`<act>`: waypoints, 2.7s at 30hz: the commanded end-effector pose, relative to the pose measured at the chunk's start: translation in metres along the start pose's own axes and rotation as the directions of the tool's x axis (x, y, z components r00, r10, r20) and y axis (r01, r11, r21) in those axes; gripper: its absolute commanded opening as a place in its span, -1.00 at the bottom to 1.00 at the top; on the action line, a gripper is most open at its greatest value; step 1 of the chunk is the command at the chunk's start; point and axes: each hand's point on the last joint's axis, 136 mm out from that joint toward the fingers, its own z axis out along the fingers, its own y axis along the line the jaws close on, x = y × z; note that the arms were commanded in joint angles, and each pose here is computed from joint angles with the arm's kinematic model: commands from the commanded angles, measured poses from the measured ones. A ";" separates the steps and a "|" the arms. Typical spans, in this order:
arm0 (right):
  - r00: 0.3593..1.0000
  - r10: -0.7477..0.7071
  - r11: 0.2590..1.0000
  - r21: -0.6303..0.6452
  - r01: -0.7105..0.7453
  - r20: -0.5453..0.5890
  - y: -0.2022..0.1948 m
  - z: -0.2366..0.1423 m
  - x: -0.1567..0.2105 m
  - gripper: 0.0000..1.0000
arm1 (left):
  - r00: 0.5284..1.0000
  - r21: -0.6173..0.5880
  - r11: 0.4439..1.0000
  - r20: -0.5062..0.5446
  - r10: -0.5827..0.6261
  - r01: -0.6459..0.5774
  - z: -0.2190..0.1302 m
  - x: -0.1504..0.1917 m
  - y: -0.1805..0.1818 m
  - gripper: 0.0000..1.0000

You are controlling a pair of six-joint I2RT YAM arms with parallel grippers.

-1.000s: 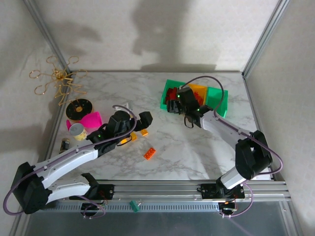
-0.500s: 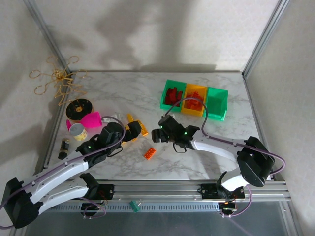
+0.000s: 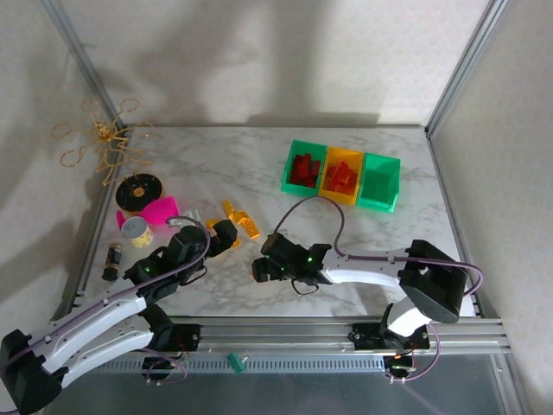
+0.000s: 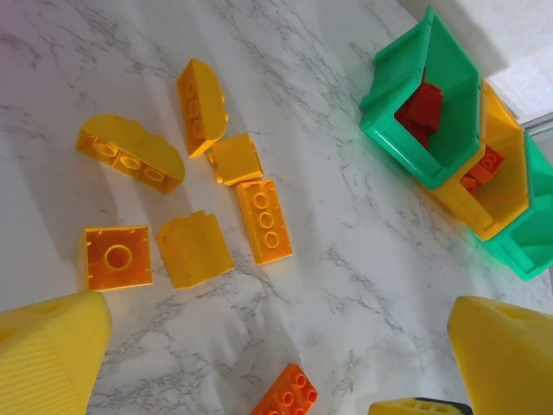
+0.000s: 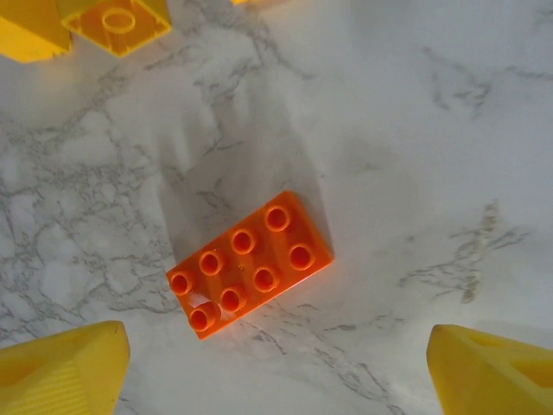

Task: Sort the legos into containers by color
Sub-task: Pick up the lego from the bottom-center of the table, then place the lego in the container.

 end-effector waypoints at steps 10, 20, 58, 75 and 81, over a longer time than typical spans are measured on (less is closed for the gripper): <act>0.997 -0.070 0.997 -0.027 0.069 -0.038 0.029 0.029 0.004 0.65 | 0.999 -0.022 1.000 0.035 -0.010 0.011 -0.009 -0.009 0.007 0.99; 0.990 -0.138 0.989 0.055 0.140 -0.026 0.041 0.055 -0.018 0.42 | 0.997 -0.013 1.000 0.072 -0.020 0.021 -0.022 -0.019 0.009 0.99; 0.971 -0.094 0.958 0.287 0.028 0.222 -0.035 -0.025 -0.097 -0.46 | 0.998 0.073 0.997 0.068 0.003 -0.008 -0.018 -0.030 -0.027 0.99; 0.861 0.074 0.836 0.439 -0.328 0.503 -0.240 -0.067 -0.259 -0.43 | 0.992 0.217 0.970 -0.025 0.122 -0.114 0.029 -0.023 -0.105 0.99; 0.868 0.090 0.818 0.461 -0.345 0.488 -0.274 -0.043 -0.296 -0.40 | 0.992 0.240 0.964 -0.019 0.122 -0.114 0.038 -0.025 -0.119 0.99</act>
